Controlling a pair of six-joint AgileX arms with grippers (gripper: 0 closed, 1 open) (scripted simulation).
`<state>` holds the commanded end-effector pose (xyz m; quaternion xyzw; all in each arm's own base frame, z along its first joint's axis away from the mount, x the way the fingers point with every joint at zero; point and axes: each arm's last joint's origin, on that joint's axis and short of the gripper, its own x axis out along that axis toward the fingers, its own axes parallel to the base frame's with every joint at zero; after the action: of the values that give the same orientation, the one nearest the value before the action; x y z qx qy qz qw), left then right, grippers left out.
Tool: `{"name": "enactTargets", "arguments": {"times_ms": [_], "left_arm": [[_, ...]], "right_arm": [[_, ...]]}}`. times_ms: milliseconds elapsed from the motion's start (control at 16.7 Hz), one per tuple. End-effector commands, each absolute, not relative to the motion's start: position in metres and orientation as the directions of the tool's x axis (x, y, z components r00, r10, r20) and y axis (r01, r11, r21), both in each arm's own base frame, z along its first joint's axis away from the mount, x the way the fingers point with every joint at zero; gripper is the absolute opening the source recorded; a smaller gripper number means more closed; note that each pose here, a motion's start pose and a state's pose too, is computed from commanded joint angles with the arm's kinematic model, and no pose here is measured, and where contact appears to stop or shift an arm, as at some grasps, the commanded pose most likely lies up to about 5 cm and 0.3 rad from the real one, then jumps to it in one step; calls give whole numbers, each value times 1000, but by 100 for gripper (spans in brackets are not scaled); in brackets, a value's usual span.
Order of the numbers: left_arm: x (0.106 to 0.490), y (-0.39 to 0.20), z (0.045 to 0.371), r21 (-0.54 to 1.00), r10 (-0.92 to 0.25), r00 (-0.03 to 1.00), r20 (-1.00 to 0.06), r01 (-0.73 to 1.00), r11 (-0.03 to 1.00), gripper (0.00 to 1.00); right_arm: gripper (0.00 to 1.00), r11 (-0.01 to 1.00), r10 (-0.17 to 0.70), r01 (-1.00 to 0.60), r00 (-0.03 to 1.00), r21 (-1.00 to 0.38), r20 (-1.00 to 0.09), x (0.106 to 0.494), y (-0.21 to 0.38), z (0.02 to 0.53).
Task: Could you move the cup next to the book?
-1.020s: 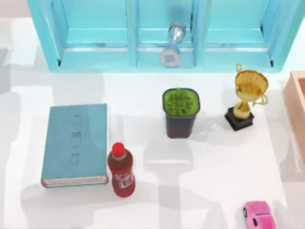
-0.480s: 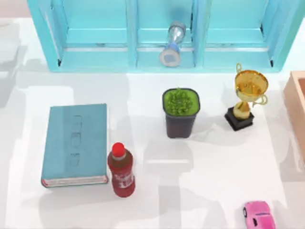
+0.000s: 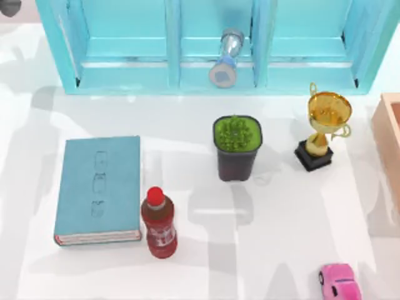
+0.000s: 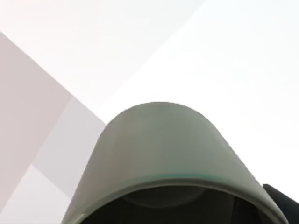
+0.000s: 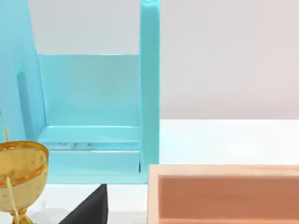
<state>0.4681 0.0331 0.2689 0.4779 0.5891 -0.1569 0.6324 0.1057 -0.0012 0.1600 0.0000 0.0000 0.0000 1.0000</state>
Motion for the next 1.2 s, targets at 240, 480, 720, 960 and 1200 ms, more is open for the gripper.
{"name": "enactTargets", "arguments": {"times_ms": [240, 480, 720, 960, 1200], "left_arm": [[411, -9, 274, 270, 190, 196, -962, 581, 768, 0], [346, -32, 268, 97, 64, 102, -993, 367, 925, 0], [292, -39, 261, 1, -6, 44, -999, 171, 985, 0], [263, -39, 258, -32, -34, 32, -999, 50, 998, 0], [261, -39, 258, -34, -36, 33, -999, 40, 999, 0]], "right_arm": [[100, 1000, 0, 0, 1000, 0, 0, 106, -1, 160], [100, 1000, 0, 0, 1000, 0, 0, 106, -1, 160], [100, 1000, 0, 0, 1000, 0, 0, 106, -1, 160], [100, 1000, 0, 0, 1000, 0, 0, 106, -1, 160], [100, 1000, 0, 0, 1000, 0, 0, 106, -1, 160]]}}
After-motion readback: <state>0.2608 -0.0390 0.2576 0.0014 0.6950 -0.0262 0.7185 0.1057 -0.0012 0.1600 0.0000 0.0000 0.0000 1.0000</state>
